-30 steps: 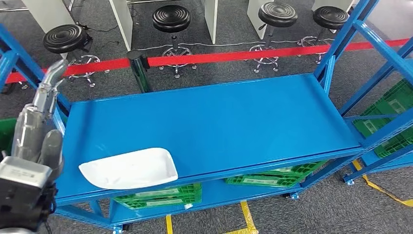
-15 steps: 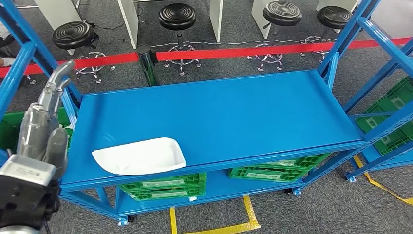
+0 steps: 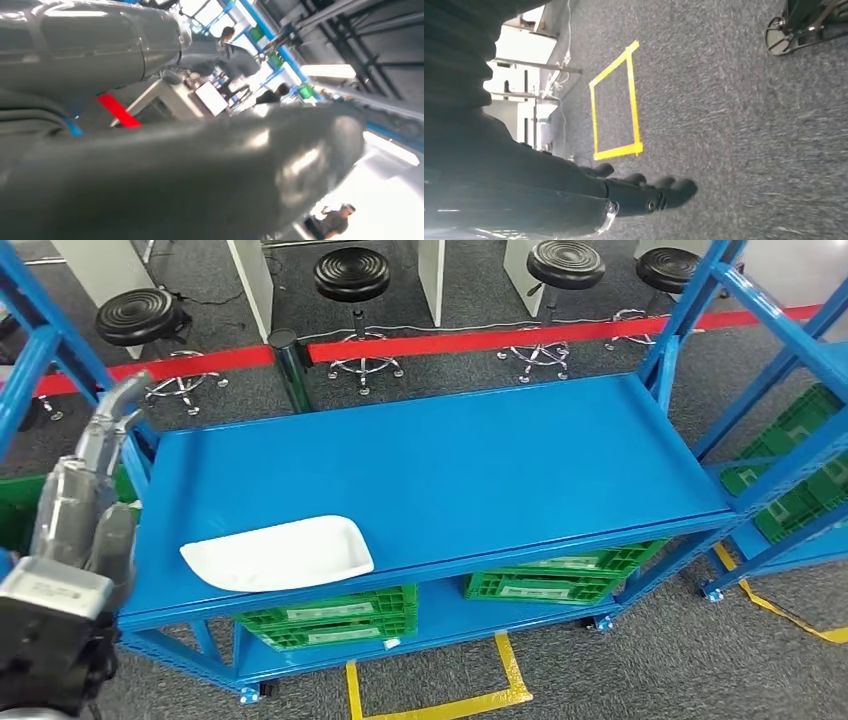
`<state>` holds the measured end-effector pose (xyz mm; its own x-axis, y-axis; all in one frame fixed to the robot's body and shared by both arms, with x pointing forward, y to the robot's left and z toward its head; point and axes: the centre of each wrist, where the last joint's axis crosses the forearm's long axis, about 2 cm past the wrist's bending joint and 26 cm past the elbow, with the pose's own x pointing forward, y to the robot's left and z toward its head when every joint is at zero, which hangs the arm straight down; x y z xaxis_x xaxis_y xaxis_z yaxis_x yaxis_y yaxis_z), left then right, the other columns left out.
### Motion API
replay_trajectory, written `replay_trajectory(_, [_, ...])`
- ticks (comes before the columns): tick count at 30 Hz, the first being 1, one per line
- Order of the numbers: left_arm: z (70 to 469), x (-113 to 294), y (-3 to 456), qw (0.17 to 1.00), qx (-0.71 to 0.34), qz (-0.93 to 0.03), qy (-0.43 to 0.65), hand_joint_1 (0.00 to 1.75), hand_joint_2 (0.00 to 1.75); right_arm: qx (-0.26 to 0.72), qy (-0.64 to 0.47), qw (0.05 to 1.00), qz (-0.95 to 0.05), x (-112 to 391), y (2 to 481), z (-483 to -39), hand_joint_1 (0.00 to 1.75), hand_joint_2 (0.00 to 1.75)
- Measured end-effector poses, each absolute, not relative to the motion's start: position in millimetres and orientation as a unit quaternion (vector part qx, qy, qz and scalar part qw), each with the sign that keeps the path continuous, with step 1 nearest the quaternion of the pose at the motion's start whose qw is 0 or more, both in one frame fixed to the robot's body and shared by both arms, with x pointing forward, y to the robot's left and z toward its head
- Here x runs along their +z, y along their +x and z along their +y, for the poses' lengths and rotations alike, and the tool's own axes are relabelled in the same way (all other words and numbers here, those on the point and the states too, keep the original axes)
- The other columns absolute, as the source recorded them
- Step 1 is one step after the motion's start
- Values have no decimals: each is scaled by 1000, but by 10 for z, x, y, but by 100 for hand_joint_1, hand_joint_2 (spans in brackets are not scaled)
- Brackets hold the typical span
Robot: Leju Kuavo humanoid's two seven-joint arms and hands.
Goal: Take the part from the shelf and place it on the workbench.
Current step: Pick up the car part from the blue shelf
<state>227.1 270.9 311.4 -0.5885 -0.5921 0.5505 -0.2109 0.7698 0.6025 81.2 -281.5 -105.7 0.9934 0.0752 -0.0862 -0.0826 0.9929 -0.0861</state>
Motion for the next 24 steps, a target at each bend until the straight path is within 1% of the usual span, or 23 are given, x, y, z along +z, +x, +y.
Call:
replay_trajectory(9, [2657, 3108, 2323, 412, -300, -827, 237, 0, 0, 37, -36, 998, 43, -1059, 803, -2800, 0, 175])
replay_trajectory(13, [2633, 3101, 2340, 414, -314, -821, 236, 0, 175, 36, -35, 998, 44, -1059, 802, -2798, 0, 175])
replay_trajectory(19, [2413, 3019, 2399, 428, -415, -772, 221, 0, 175, 45, -33, 997, 43, -1056, 817, -2793, 0, 175])
replay_trajectory(24, [2221, 2898, 2431, 450, -470, -726, 222, 0, 175, 44, -30, 997, 47, -1055, 818, -2790, 0, 175])
